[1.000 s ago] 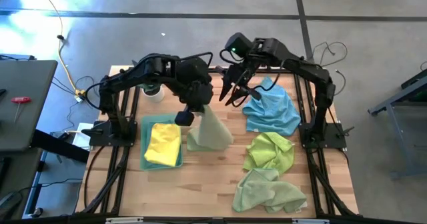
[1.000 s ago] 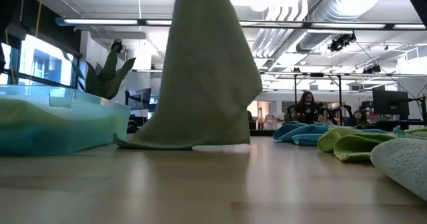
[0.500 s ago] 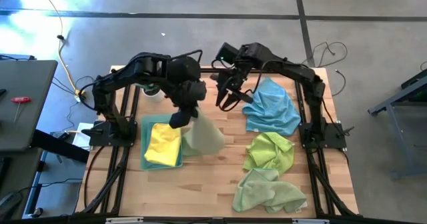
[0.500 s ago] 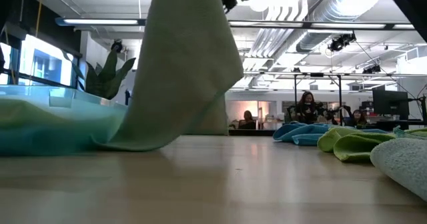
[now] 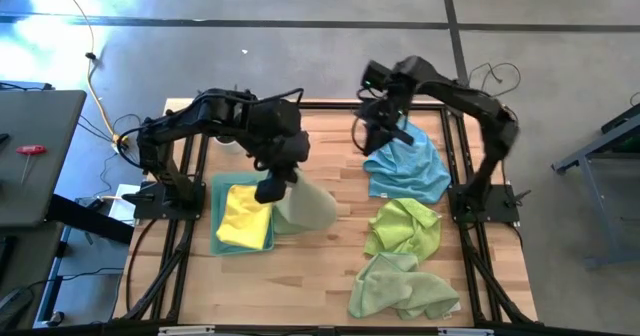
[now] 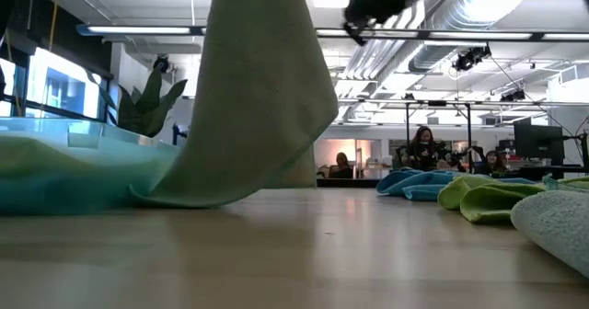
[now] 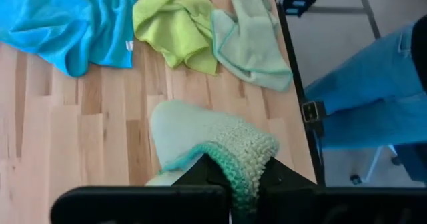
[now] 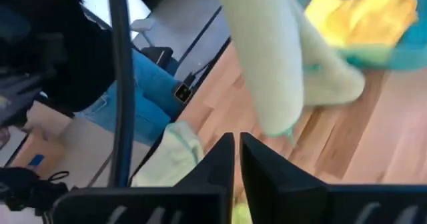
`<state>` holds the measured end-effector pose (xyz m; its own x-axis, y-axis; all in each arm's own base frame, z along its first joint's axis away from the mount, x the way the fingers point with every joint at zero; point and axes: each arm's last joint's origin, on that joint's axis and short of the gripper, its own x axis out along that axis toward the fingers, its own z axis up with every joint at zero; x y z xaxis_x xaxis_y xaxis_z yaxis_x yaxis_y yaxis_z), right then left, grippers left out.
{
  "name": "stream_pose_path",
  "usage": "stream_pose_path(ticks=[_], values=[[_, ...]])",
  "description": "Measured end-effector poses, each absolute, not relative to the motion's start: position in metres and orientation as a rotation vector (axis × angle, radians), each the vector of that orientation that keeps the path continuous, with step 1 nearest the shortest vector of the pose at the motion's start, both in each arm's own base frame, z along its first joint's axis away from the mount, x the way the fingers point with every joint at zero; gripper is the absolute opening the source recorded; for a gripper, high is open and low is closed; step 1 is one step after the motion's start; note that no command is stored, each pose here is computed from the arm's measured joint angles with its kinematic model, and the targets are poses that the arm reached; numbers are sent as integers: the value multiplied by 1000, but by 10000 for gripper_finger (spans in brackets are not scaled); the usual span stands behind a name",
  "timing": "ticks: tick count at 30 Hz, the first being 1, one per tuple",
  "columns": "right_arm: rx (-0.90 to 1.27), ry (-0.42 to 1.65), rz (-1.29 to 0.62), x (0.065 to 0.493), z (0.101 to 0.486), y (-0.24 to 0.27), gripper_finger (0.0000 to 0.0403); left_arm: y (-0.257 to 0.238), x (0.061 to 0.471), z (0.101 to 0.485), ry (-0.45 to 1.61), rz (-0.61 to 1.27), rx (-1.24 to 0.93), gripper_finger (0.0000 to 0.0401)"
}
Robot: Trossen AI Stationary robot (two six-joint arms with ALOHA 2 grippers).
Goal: Fold microfiber towels
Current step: Fold the top green microfiber towel
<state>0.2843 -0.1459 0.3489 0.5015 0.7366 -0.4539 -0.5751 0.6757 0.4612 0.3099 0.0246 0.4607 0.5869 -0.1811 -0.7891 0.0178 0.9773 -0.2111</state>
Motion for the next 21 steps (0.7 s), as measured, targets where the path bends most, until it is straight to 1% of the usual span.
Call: stream_pose_path(ticks=[3, 5, 6, 8, 10, 11, 12, 14, 17, 19, 21], values=[[278, 643, 754, 255, 340, -134, 3, 27, 316, 463, 884, -57, -205, 0], [266, 662, 647, 243, 328, -128, 1, 28, 321, 464, 847, -37, -243, 0], [241, 684, 538, 239, 322, -127, 1, 28, 325, 464, 824, -26, -268, 0], [186, 684, 238, 235, 314, -125, 0, 28, 332, 462, 810, 0, -338, 0], [179, 593, -50, 231, 308, -125, 0, 26, 339, 458, 818, 16, -427, 0], [195, 539, -135, 228, 303, -124, 0, 25, 342, 455, 836, 11, -478, 0], [216, 487, -174, 226, 297, -122, 0, 23, 345, 451, 862, 0, -527, 0], [249, 342, -152, 223, 294, -118, 0, 19, 352, 442, 923, -31, -614, 0], [319, 190, 6, 223, 290, -112, 1, 12, 358, 426, 1059, -65, -715, 0], [372, 171, 109, 226, 284, -109, 11, 9, 360, 412, 1180, -77, -761, 0], [387, 180, 179, 233, 280, -103, 31, 7, 363, 398, 1289, -76, -781, 0]])
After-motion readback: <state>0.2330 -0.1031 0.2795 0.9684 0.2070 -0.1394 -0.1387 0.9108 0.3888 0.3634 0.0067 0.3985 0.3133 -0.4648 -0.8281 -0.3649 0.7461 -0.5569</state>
